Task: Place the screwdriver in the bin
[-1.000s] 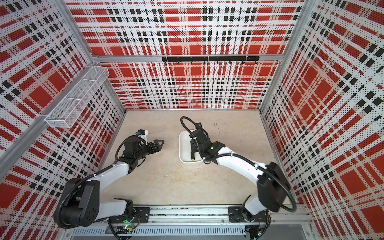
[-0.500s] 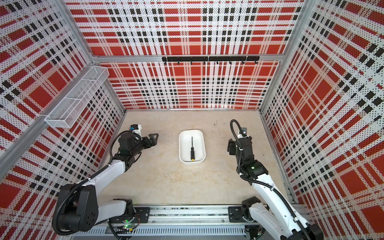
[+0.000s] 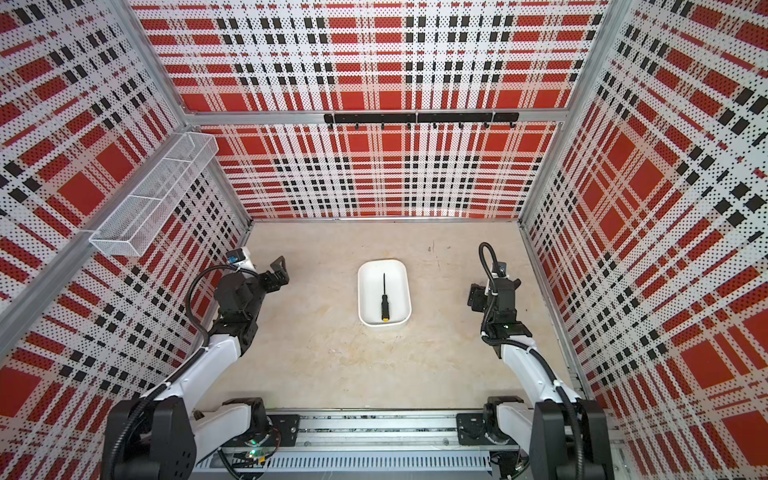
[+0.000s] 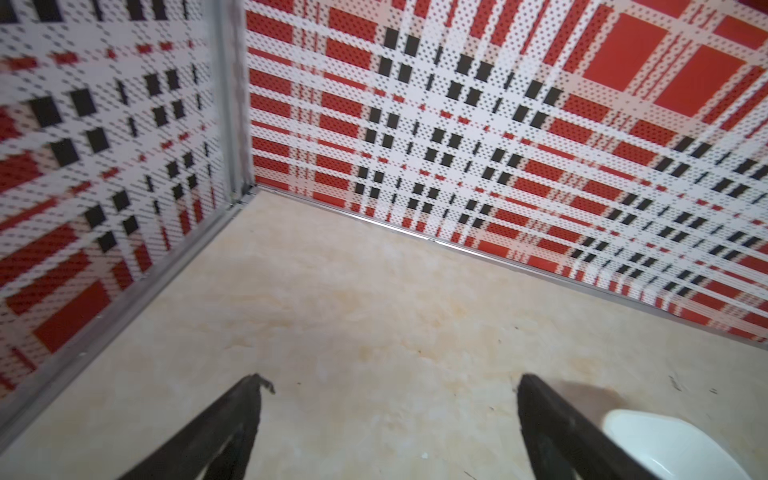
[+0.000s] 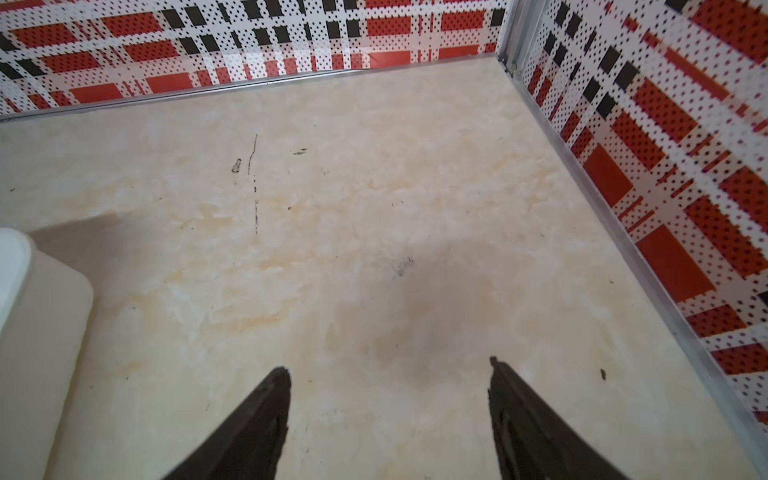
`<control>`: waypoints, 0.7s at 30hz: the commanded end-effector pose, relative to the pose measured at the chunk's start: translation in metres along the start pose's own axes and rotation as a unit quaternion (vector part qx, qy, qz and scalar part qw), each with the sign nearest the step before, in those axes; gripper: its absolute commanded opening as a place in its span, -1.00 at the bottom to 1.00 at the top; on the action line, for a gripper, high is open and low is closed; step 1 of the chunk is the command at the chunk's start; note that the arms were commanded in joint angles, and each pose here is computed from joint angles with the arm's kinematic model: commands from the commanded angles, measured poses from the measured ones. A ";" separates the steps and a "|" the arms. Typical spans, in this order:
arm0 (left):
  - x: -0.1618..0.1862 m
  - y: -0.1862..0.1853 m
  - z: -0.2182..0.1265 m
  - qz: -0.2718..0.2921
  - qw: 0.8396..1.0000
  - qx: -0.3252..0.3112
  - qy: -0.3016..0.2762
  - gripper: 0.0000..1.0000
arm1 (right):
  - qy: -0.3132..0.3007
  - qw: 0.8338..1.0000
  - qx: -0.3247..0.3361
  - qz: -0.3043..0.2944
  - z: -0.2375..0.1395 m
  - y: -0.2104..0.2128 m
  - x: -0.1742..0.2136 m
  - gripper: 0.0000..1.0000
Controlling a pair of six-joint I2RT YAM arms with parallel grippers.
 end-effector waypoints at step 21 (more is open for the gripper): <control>0.017 0.028 -0.012 0.047 0.990 0.046 -0.121 0.96 | -0.263 0.962 -0.072 0.005 0.002 0.002 -0.015 0.55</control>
Point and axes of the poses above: each gripper's point midway between its finger pads, its own z axis out along the fingers, its own y axis along the line the jaws close on, x = y × z, the point moved 2 cm from there along -z, back along the fingers, and after that the axes turned 12 degrees about -z, right-handed, at the moved point
